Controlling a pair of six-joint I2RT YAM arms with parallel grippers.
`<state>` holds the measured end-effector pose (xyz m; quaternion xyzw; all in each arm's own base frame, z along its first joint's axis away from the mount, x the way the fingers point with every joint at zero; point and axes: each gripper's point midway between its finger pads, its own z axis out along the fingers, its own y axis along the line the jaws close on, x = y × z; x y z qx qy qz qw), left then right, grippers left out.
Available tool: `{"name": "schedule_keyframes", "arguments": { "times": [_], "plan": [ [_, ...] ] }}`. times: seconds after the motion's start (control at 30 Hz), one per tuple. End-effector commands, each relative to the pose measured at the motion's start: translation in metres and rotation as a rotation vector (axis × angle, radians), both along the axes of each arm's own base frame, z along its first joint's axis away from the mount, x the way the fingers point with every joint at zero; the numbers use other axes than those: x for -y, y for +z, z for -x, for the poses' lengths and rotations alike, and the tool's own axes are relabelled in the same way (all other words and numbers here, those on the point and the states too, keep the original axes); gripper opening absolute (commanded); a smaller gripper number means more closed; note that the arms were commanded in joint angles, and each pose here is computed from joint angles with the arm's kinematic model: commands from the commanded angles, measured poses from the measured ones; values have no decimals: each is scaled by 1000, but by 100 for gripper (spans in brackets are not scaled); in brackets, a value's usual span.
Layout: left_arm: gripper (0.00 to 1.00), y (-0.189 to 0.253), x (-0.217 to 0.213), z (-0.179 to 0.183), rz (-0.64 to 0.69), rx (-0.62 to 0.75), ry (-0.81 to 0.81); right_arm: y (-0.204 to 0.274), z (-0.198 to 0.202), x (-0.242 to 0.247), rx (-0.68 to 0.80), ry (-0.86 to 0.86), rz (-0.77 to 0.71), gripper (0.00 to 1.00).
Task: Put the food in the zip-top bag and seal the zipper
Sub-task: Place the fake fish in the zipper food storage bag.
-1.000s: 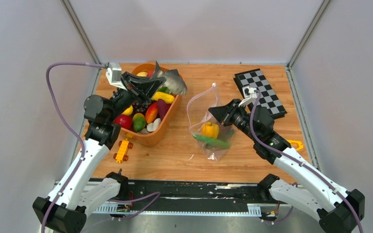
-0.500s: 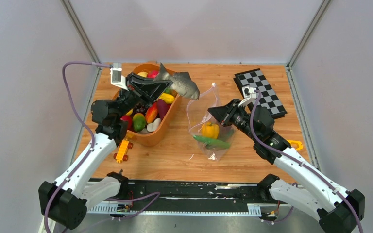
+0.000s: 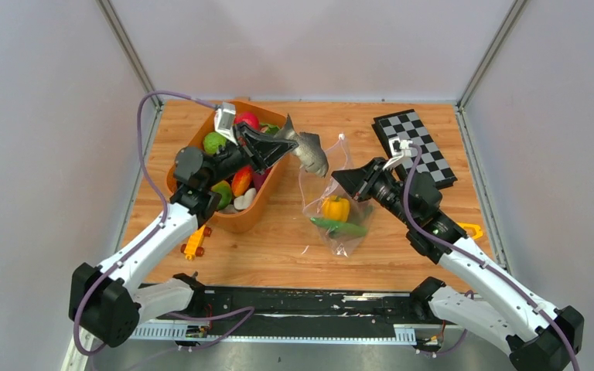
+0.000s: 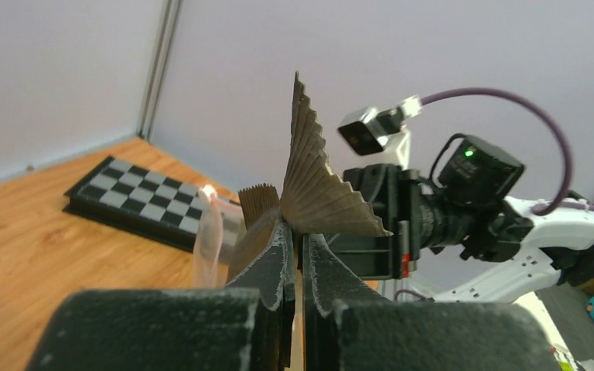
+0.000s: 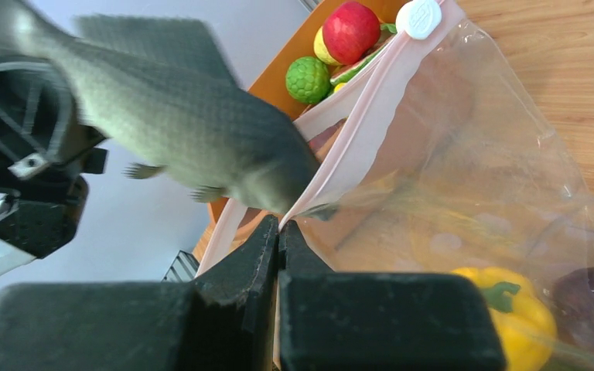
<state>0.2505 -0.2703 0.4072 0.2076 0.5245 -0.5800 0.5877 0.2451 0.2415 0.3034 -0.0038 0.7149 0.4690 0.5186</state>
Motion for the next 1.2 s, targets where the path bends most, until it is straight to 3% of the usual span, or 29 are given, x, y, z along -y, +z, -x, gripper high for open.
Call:
{"name": "schedule_keyframes", "arguments": {
  "times": [0.0, 0.23, 0.43, 0.57, 0.7, 0.8, 0.87, 1.17],
  "plan": [
    [0, -16, 9, -15, -25, -40, 15, 46, 7, -1, 95, 28, -101, 0],
    [3, -25, 24, -11, -28, -60, -32, 49, 7, 0, 95, 23, -122, 0],
    [17, -37, 31, -11, -66, -83, -32, 51, 4, 4, 96, -4, -125, 0],
    [23, -68, 50, -7, -207, -70, 16, 51, 2, 6, 98, -25, -122, 0],
    [38, -83, 58, -5, -210, -75, 16, 46, -1, 8, 91, -42, -112, 0],
    [61, -85, 54, -8, -240, -62, 50, 43, -2, 9, 85, -49, -104, 0],
    [68, -83, 48, -9, -267, -42, 81, 42, -2, 10, 85, -55, -100, 0],
    [72, -71, 19, -15, -397, -10, 225, 41, -2, 14, 96, -68, -64, 0]
  ]
}}
